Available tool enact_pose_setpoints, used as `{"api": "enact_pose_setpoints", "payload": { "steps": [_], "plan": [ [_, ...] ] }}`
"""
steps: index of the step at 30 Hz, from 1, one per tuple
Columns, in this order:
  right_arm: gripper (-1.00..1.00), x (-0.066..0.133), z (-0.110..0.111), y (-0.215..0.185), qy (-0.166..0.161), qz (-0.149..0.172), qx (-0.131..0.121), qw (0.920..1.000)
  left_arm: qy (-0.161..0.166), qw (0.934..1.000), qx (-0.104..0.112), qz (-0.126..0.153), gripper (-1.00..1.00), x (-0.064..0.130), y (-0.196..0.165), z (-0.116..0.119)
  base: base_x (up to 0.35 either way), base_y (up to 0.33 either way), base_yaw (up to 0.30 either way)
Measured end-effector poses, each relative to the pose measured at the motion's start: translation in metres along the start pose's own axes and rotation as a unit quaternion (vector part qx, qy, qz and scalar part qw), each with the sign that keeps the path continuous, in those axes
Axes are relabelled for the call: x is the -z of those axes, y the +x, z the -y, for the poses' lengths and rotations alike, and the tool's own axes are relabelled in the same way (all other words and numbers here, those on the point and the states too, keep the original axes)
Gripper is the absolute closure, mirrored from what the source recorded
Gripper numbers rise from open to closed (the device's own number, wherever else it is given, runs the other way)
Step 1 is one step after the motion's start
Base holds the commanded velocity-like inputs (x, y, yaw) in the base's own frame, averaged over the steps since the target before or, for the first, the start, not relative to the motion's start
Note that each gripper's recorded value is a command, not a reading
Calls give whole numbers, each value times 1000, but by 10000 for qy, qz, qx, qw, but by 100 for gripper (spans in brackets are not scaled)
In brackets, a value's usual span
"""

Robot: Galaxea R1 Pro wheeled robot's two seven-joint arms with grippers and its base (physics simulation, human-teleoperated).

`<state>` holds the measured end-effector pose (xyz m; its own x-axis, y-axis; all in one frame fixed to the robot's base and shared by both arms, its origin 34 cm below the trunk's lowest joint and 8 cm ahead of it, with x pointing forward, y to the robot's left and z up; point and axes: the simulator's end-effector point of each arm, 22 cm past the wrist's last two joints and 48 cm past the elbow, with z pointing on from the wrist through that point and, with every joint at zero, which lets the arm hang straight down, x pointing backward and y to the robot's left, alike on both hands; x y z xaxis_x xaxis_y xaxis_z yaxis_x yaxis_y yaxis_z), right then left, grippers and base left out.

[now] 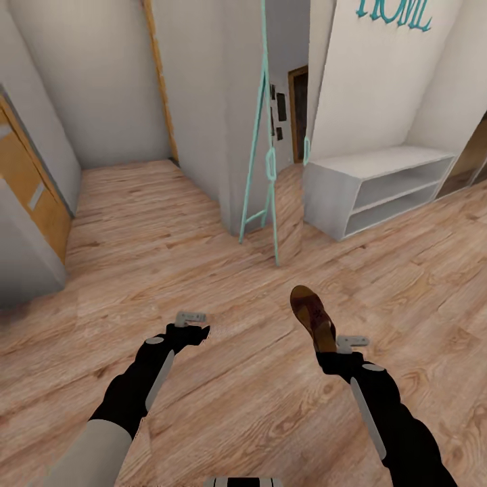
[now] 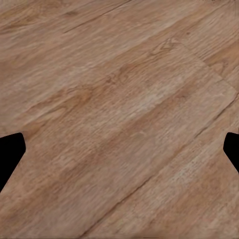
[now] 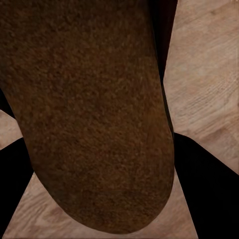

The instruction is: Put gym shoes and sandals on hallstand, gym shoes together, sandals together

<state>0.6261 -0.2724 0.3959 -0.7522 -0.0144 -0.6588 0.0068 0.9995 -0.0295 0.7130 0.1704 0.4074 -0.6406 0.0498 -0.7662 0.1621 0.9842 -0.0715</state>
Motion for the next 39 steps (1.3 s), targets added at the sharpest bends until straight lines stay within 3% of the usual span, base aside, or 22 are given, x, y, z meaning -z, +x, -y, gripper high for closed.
{"api": "enact_pose_setpoints", "payload": {
  "steps": [10, 23, 39],
  "plan": [
    [100, 0, 0, 0, 8, 2, 6, 10000, 1, 10000, 0, -1, -100, 0, 0, 0, -14, 244, 121],
    [100, 0, 1, -1, 0, 8, -15, 10000, -1, 10000, 3, 1, -100, 0, 0, 0, -9, 22, 2],
    [100, 0, 1, -1, -4, 9, -24, 10000, -3, 10000, 8, -2, -100, 0, 0, 0, -195, 207, 0]
  ]
}}
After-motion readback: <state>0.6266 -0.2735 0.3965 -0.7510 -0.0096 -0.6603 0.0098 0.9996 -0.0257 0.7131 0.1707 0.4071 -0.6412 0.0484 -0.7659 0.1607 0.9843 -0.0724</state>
